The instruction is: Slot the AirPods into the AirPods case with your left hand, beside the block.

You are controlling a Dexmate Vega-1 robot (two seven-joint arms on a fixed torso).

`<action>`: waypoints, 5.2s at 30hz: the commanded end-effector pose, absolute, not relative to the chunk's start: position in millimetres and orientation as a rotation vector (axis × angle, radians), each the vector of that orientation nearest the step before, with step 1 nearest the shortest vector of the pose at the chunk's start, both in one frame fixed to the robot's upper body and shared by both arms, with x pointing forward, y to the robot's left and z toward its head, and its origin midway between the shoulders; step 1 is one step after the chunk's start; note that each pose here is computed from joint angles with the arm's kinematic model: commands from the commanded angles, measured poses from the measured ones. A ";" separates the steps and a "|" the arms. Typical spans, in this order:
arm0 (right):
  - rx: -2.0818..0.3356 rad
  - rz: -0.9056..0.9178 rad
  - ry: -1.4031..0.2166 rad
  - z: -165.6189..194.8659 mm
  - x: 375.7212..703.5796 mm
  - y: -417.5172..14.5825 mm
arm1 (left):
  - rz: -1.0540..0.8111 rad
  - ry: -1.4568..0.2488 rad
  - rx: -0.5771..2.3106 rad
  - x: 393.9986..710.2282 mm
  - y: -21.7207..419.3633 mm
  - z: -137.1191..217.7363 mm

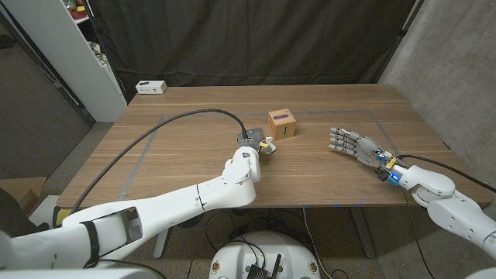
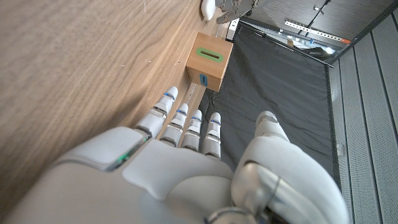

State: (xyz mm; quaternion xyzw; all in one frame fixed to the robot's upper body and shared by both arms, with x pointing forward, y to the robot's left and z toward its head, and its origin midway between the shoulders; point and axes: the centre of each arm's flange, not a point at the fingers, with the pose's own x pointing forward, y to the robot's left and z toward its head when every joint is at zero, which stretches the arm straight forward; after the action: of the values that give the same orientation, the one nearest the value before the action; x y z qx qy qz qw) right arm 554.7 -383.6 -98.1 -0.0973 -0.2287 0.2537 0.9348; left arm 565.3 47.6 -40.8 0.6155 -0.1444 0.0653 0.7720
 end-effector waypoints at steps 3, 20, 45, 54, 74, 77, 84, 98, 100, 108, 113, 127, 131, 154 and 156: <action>-0.195 0.519 -0.458 -97.3 557.7 -383.9 | 0.128 -0.310 1.335 563.8 47.8 -39.7; -0.200 0.520 -0.444 -96.1 561.9 -378.0 | 0.144 -0.344 1.289 548.4 57.3 -33.2; -0.211 0.517 -0.438 -92.8 559.0 -365.4 | 0.097 -0.670 1.103 493.3 74.4 -7.3; -0.210 0.510 -0.435 -93.5 556.7 -365.8 | 0.098 -0.724 1.157 494.3 99.5 -13.7; -0.180 0.440 -0.509 -86.1 551.5 -366.1 | -0.064 -0.584 1.517 540.3 147.0 18.7; -0.172 0.421 -0.527 -87.7 549.8 -366.0 | -0.079 -0.579 1.586 545.7 147.8 32.3; -0.177 0.402 -0.539 -88.8 545.5 -363.5 | -0.148 -0.629 1.742 556.4 141.5 60.3; -0.187 0.426 -0.502 -90.2 552.0 -356.6 | -0.341 -0.711 1.996 555.0 117.0 91.8; -0.189 0.430 -0.499 -88.7 553.9 -356.2 | -0.349 -0.715 2.014 554.1 115.7 94.1; -0.196 0.442 -0.496 -81.6 560.1 -354.6 | -0.375 -0.756 1.993 568.1 112.4 91.4; -0.189 0.432 -0.489 -82.6 560.1 -357.0 | -0.408 -0.758 1.985 580.7 108.3 85.2; -0.177 0.411 -0.461 -88.4 560.4 -362.7 | -0.514 -0.769 1.993 595.5 99.2 77.8; -0.172 0.408 -0.458 -87.9 561.6 -362.4 | -0.520 -0.765 1.996 598.1 99.9 76.5; -0.166 0.389 -0.446 -90.9 559.1 -354.2 | -0.559 -0.746 2.015 615.0 100.4 59.0; -0.161 0.386 -0.445 -91.7 558.7 -353.7 | -0.569 -0.743 2.011 614.9 100.7 57.6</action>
State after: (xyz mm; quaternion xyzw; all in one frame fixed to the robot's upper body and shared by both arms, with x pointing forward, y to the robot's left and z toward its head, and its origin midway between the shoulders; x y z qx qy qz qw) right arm 560.9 -356.1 -89.4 -0.0820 -0.2205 0.1957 0.9520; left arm 610.3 99.8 65.3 0.8117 -0.3066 -0.2154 0.4480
